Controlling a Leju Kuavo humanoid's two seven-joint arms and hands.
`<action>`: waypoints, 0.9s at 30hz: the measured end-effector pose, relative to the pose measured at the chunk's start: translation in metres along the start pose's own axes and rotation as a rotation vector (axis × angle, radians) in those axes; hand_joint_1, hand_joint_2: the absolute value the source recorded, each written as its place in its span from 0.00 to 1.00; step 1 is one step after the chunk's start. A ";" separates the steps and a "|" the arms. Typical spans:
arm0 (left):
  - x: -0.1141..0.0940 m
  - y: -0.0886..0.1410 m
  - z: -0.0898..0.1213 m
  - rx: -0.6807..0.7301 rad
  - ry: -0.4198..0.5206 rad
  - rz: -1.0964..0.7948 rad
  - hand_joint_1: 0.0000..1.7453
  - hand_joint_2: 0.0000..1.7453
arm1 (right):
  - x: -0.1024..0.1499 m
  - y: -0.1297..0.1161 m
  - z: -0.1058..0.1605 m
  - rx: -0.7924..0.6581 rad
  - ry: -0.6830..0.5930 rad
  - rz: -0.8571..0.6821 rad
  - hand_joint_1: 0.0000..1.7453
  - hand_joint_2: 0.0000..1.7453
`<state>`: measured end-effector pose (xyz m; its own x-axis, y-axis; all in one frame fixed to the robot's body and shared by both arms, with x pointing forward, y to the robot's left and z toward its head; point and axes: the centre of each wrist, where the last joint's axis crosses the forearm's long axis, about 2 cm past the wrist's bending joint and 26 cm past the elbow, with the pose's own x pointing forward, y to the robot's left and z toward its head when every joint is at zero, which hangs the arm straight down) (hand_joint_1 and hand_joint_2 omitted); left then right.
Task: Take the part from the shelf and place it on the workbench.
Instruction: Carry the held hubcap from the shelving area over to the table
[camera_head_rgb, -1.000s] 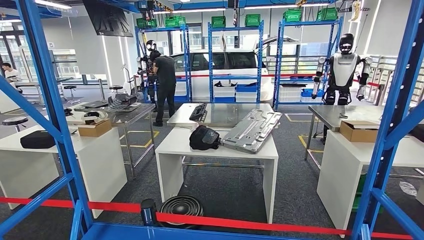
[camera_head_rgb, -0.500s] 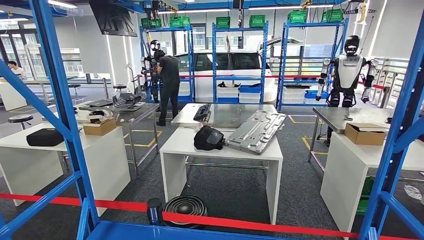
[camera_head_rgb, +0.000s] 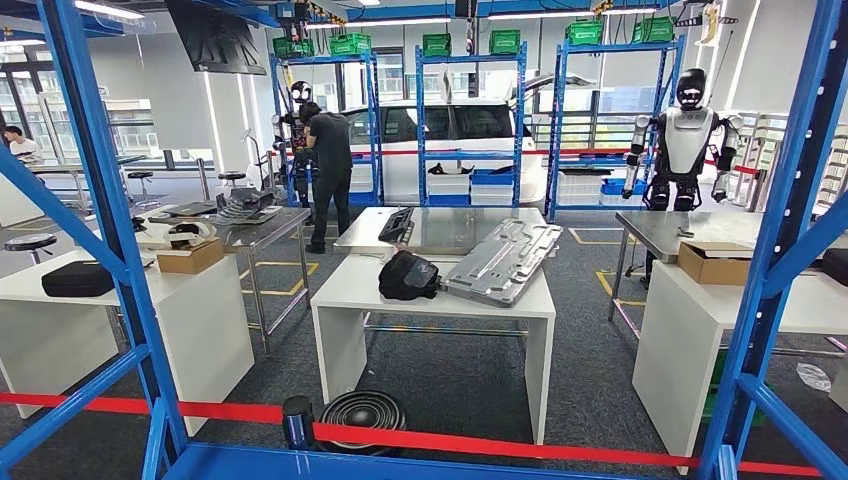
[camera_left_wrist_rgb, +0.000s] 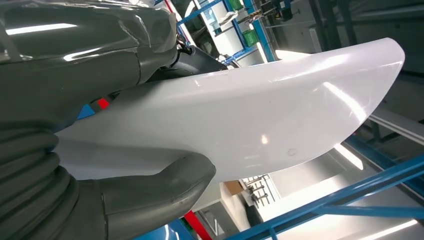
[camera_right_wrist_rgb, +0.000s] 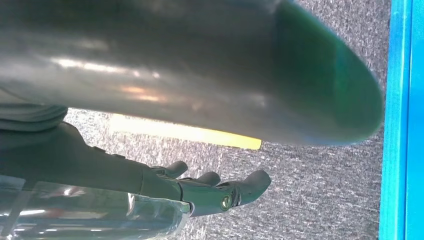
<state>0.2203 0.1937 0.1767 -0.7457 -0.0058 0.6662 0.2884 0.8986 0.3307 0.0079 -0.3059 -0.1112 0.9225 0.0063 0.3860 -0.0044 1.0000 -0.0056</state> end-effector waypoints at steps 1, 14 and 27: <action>0.000 0.000 0.000 -0.001 0.001 0.002 1.00 1.00 | 0.000 0.001 0.000 0.002 0.000 -0.001 0.00 0.00; -0.001 0.001 0.003 0.000 0.011 0.006 1.00 1.00 | 0.003 -0.002 -0.001 -0.006 0.001 0.002 0.00 0.00; -0.001 0.001 0.004 0.000 0.008 -0.003 1.00 1.00 | 0.004 -0.001 -0.002 -0.001 0.001 0.000 0.00 0.00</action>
<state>0.2186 0.1963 0.1739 -0.7414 -0.0122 0.6709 0.2862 0.8986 0.3326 0.0122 -0.3067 -0.1117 0.9230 0.0064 0.3848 -0.0043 1.0000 -0.0063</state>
